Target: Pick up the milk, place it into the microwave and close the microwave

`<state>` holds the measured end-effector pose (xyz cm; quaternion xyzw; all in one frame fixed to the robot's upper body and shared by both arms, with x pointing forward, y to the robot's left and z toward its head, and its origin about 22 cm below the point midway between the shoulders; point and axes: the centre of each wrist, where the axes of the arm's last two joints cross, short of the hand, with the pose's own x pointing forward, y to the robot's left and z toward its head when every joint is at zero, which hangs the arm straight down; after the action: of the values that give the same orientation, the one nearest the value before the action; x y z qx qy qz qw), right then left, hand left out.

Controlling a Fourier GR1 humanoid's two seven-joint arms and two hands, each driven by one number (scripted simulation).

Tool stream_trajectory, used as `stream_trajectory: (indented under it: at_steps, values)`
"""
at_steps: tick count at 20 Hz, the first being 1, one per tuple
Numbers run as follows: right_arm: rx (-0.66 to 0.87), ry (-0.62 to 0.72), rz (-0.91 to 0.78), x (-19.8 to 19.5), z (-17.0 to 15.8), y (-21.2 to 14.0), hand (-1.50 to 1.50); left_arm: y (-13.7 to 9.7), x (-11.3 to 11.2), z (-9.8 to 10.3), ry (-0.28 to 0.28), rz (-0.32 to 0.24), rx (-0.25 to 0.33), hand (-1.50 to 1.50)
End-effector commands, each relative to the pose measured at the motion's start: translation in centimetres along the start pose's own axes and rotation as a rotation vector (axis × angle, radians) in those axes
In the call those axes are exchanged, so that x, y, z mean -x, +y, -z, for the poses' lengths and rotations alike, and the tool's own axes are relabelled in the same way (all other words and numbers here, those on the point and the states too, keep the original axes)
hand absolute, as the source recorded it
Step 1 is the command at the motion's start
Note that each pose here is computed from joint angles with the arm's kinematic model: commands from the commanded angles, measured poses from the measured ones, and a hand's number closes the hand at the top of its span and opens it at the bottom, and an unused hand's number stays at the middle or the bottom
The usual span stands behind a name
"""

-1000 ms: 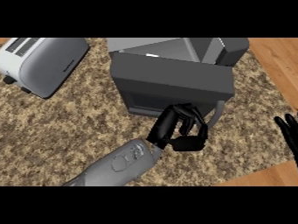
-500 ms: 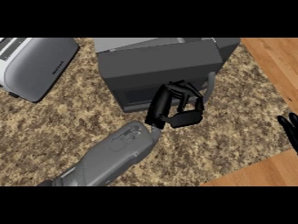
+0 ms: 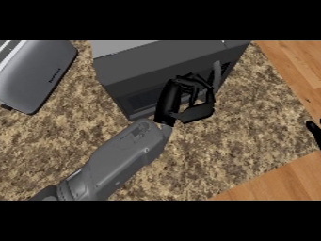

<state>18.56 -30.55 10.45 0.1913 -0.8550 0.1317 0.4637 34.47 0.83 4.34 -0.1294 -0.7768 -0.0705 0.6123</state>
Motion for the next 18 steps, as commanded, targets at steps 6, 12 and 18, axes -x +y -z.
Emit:
stream_trajectory:
  at_steps: [6,12,18]
  values:
    - [-0.031,-0.017,0.015,-1.1,1.0,-0.2,-1.5,0.6,-0.5,1.6,-0.04,-0.016,-0.034,1.5]
    - [-0.036,-0.013,0.01,-1.5,1.2,-0.7,-1.5,0.7,-0.3,1.6,-0.063,-0.029,-0.043,1.5]
    - [-0.041,-0.025,0.018,-2.3,1.7,-1.0,-1.5,1.0,0.2,1.5,-0.064,-0.029,-0.065,1.5]
